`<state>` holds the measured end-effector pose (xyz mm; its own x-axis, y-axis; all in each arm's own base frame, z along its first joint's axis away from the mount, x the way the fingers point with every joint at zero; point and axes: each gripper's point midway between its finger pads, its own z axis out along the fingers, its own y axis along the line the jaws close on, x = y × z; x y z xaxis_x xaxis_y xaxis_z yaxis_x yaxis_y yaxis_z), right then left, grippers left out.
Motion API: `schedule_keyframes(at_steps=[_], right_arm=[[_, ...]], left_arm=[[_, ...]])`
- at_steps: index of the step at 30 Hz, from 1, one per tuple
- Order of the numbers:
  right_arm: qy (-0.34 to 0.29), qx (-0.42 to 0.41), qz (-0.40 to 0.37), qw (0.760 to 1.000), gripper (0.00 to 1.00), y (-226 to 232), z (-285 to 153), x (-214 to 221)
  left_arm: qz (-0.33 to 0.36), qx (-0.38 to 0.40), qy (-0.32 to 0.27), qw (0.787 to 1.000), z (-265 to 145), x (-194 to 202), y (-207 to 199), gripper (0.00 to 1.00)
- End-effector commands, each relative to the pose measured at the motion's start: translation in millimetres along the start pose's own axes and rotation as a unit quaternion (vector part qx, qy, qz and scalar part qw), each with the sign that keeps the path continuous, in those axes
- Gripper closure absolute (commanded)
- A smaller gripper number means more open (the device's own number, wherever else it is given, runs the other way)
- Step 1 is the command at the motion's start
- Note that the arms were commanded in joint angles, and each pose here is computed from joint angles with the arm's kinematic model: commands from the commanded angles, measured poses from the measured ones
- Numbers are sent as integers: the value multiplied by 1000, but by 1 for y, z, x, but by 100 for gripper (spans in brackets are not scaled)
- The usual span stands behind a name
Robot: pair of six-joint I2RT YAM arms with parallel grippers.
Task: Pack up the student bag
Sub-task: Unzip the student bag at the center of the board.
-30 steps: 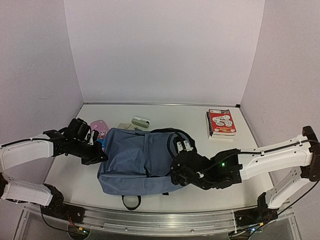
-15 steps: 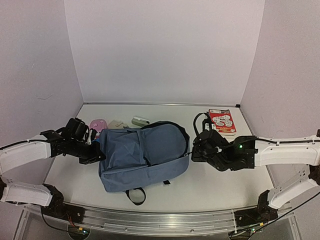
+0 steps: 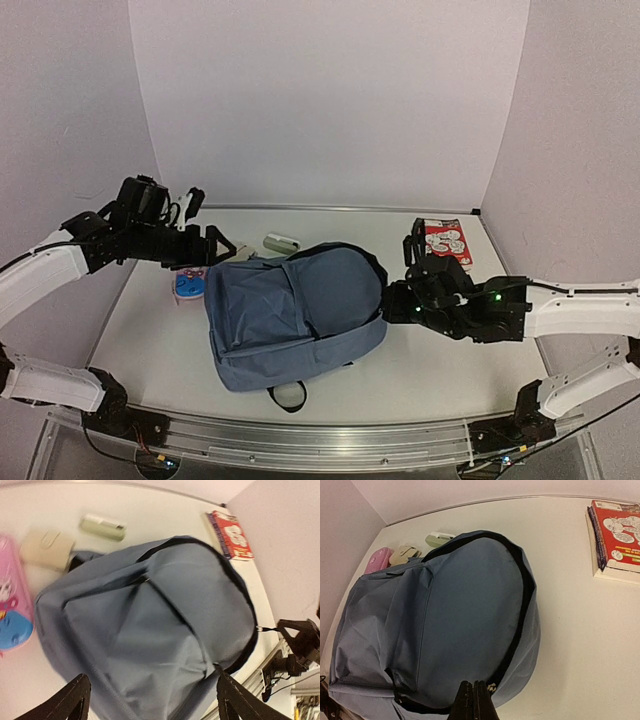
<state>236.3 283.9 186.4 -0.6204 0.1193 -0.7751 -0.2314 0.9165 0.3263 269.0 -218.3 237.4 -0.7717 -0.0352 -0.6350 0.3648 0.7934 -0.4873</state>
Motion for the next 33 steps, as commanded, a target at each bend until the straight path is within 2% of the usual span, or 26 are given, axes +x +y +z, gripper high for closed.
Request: schedule_keyframes(at_steps=[1, 5, 7, 12, 22, 30, 33], right_arm=[[-9, -60, 44, 997, 100, 19, -1, -4], [-11, -64, 66, 996, 100, 18, -2, -4], [-12, -64, 75, 995, 100, 16, -4, -4], [-21, -61, 95, 993, 100, 10, -8, -6], [-32, -46, 119, 991, 100, -4, -11, -4], [-36, -45, 123, 991, 100, -9, -14, -3], [-39, -42, 124, 991, 100, -11, -14, -3]], left_arm=[[137, 98, -16, 986, 14, -3, -74, 12], [171, 197, -31, 965, 41, 11, -126, 12], [181, 221, -20, 958, 60, 26, -140, 13], [201, 230, 11, 952, 101, 49, -163, 15], [210, 272, 36, 938, 156, 82, -208, 16], [212, 259, 49, 941, 181, 96, -212, 16], [213, 259, 54, 941, 186, 103, -214, 19]])
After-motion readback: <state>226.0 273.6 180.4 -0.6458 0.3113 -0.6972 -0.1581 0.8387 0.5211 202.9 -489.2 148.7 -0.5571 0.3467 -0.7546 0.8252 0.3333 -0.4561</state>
